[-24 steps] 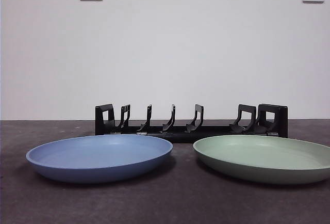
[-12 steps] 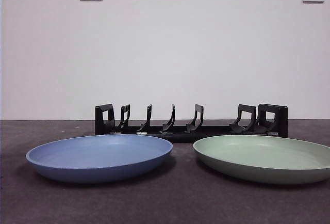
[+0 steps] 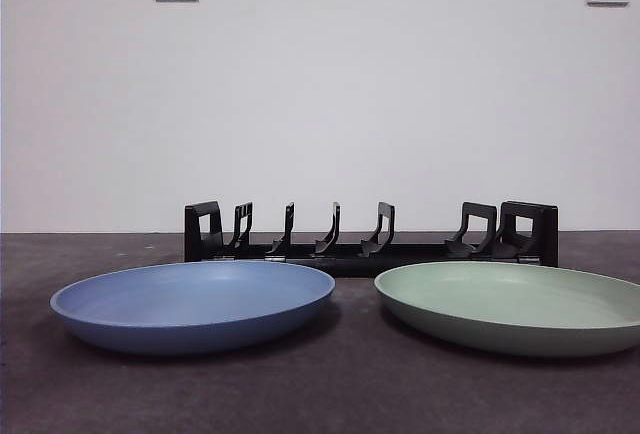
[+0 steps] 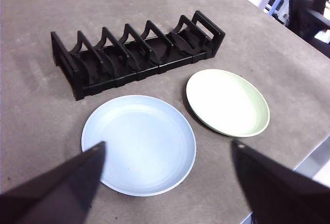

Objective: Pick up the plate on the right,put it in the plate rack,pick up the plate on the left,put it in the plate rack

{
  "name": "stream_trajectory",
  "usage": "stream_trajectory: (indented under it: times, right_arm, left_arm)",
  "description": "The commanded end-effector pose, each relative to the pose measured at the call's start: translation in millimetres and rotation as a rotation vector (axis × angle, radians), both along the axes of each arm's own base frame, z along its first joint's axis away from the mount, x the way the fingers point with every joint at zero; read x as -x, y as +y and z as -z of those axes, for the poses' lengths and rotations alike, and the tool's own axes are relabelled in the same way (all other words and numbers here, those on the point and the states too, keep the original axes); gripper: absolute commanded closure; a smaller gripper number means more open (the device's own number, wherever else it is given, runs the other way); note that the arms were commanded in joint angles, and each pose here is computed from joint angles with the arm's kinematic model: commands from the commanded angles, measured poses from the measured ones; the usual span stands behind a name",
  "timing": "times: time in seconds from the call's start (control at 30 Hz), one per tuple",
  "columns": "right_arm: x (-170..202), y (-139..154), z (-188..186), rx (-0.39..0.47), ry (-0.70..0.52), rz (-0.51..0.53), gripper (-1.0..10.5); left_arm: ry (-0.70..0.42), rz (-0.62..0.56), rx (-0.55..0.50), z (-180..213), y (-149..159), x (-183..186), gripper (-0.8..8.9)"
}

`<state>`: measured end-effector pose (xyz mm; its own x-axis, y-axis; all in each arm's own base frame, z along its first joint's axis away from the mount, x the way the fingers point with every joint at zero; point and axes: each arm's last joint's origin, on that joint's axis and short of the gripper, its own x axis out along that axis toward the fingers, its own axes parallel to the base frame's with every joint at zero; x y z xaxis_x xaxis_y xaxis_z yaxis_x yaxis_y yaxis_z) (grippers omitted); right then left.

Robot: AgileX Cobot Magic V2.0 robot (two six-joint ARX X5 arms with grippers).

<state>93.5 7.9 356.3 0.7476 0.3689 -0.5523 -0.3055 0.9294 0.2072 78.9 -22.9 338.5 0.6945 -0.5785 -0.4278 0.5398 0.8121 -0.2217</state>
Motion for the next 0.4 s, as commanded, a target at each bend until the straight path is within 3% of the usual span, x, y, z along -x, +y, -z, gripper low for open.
stream_trajectory:
  times: [0.03, 0.2, 0.4]
  right_arm:
    - [-5.7, -0.1, 1.3, -0.013, 0.027, 0.005, 3.5]
    - [-45.6, -1.7, 17.3, -0.018, 0.188, 0.006, 3.5]
    - [-123.5, -4.7, 68.5, -0.028, 0.467, 0.008, 3.5]
  left_arm:
    - [-0.061, 0.059, -0.044, -4.7, -2.2, -0.2, 1.66]
    - [-0.102, 0.149, -0.091, -13.8, -8.4, -6.3, 1.66]
    - [-0.075, 0.224, -0.112, -13.5, -17.2, -18.5, 1.66]
